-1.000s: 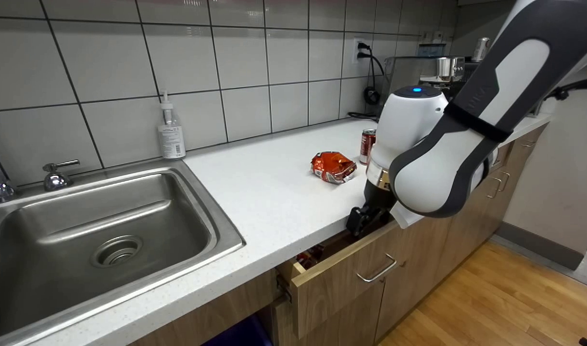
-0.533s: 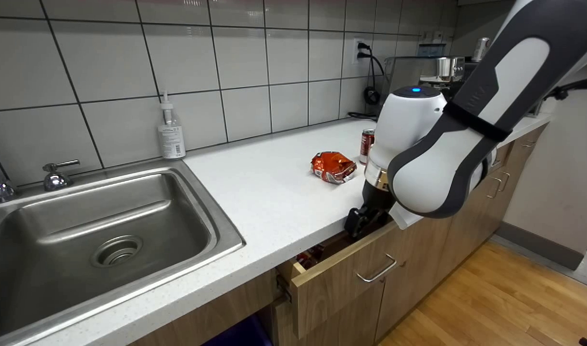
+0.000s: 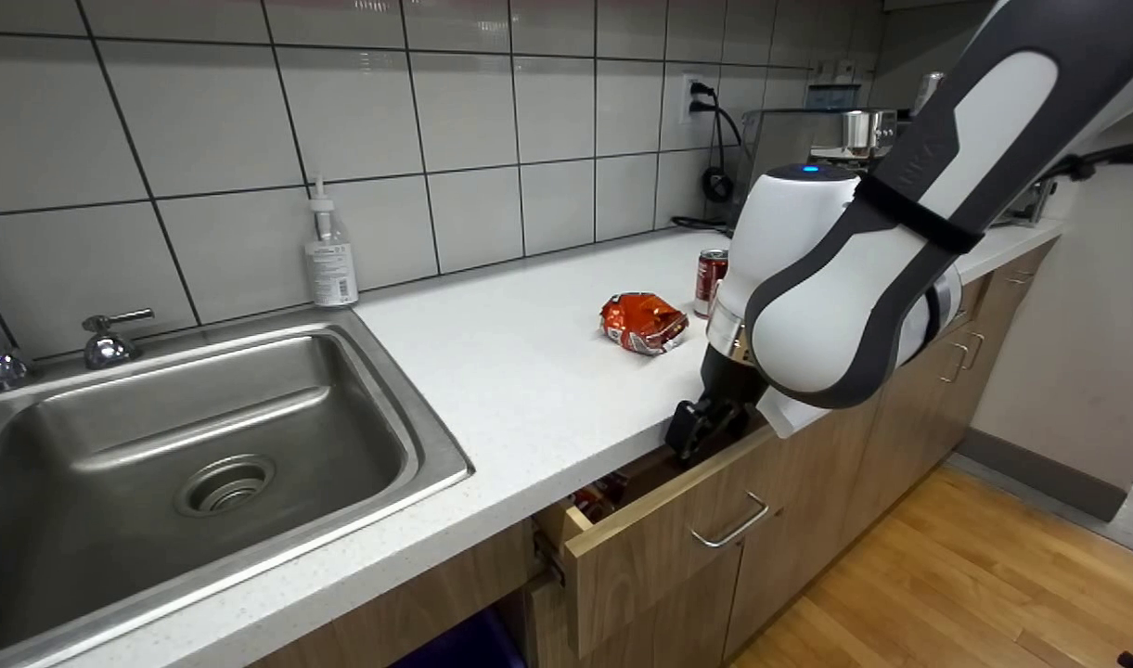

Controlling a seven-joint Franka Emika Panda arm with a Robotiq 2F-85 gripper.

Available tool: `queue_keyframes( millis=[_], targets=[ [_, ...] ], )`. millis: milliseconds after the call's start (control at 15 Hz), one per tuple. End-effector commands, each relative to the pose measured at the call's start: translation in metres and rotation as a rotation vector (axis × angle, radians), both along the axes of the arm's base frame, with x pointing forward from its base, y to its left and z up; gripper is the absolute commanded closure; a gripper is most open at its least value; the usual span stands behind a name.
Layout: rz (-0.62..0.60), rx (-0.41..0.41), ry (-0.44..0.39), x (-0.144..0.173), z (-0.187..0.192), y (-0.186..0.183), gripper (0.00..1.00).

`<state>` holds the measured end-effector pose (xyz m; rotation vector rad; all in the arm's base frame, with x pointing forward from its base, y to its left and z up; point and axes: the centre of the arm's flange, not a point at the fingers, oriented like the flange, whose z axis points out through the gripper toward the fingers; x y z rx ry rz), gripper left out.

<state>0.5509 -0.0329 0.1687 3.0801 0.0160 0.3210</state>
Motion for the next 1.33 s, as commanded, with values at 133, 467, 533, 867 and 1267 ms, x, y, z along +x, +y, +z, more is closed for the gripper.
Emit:
queue_keyframes(
  millis=[133, 467, 533, 867, 1267],
  targets=[
    [0.023, 0.021, 0.073, -0.020, 0.001, 0.004, 0.00],
    [0.021, 0.028, 0.089, -0.025, -0.003, 0.008, 0.00],
    [0.021, 0.029, 0.090, -0.027, -0.004, 0.008, 0.00],
    [0.013, 0.027, 0.097, -0.036, -0.004, 0.011, 0.00],
    [0.006, 0.028, 0.108, -0.051, -0.003, 0.013, 0.00]
  ],
)
